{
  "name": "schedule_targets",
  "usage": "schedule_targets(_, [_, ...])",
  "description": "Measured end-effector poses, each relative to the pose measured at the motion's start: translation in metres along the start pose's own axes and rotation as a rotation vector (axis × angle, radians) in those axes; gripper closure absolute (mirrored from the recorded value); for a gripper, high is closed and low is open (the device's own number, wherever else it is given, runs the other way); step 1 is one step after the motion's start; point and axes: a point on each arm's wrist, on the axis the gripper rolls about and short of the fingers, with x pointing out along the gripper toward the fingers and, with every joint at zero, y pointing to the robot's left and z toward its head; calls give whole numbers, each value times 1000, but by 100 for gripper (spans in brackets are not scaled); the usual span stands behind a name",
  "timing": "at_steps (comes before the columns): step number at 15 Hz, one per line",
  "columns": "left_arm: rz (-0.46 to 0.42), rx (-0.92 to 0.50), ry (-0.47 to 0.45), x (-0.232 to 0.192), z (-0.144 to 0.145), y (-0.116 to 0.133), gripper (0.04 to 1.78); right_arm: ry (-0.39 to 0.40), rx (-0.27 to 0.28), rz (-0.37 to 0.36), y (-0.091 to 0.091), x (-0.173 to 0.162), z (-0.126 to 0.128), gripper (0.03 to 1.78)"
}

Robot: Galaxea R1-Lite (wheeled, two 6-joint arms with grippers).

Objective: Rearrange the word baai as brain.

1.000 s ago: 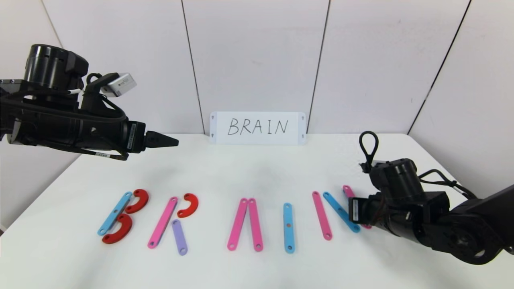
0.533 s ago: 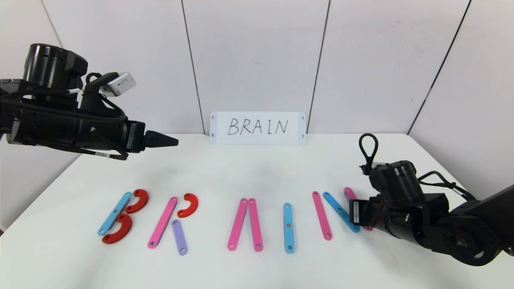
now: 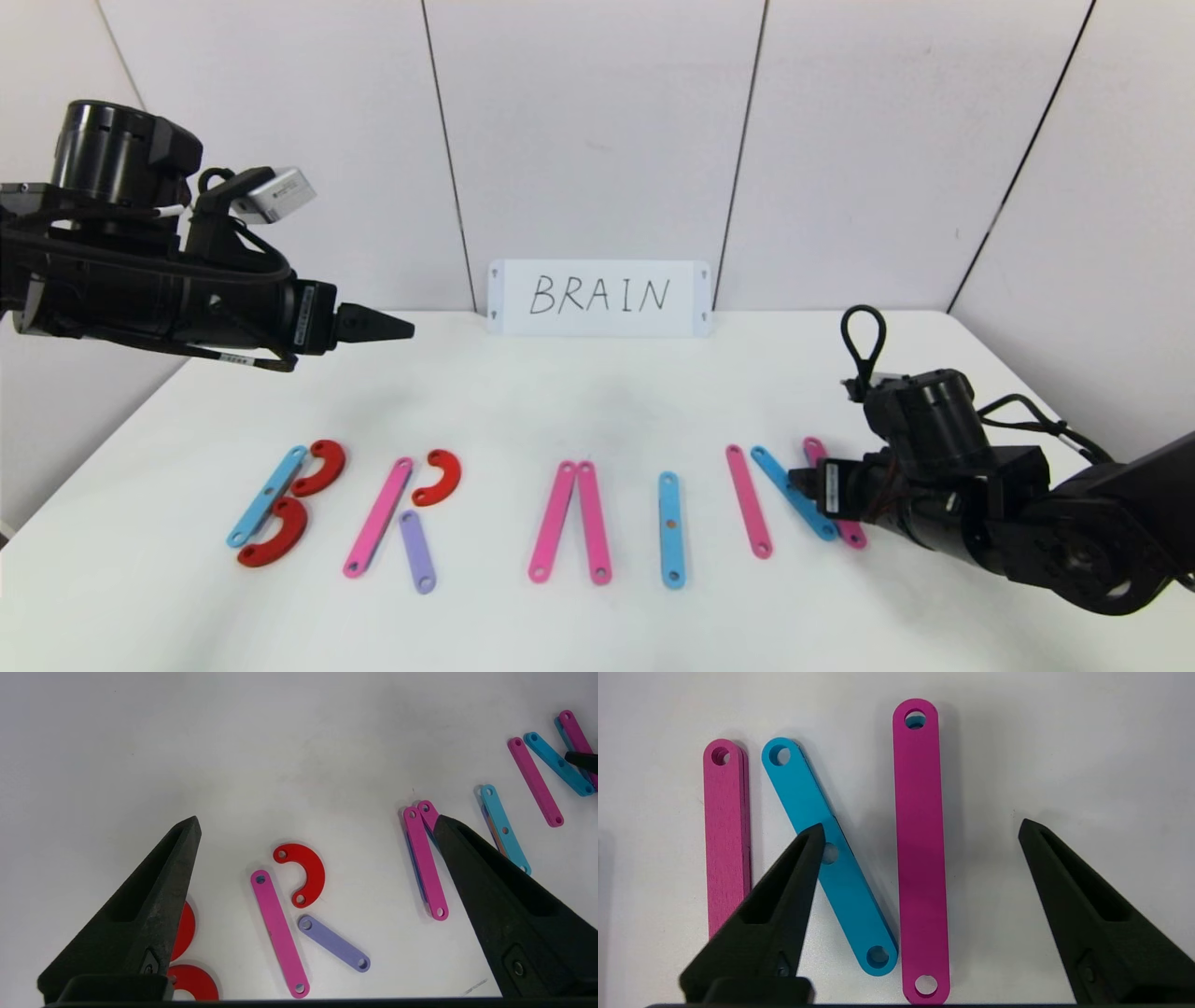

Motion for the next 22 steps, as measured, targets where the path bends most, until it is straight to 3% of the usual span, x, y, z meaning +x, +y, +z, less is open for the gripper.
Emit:
schedule_targets(4, [0, 0, 1, 0, 0, 0, 8, -44, 10, 16, 0, -6, 14, 8])
schedule_targets(7, [0, 0, 1, 0, 0, 0, 8, -81, -31, 36, 0, -14, 32, 7])
schedule_targets(10, [0, 2, -5, -2, 0, -1, 8, -65, -92, 115, 2, -34, 54, 7])
schedule_targets(13, [0, 6, -13, -8, 0, -4, 8, -42, -133, 206, -2, -70, 71, 7])
schedule_targets(15, [3, 10, -23, -15, -2, -7, 8, -73, -133, 231, -9, -101, 76, 7])
schedule_targets(18, [6, 11, -30, -36, -11, -15, 8, -166, -123, 263, -23, -151, 72, 7])
schedule_targets(22, [17, 6, -32, -78, -40, -32, 8, -279, -116, 294, -47, -206, 43, 7])
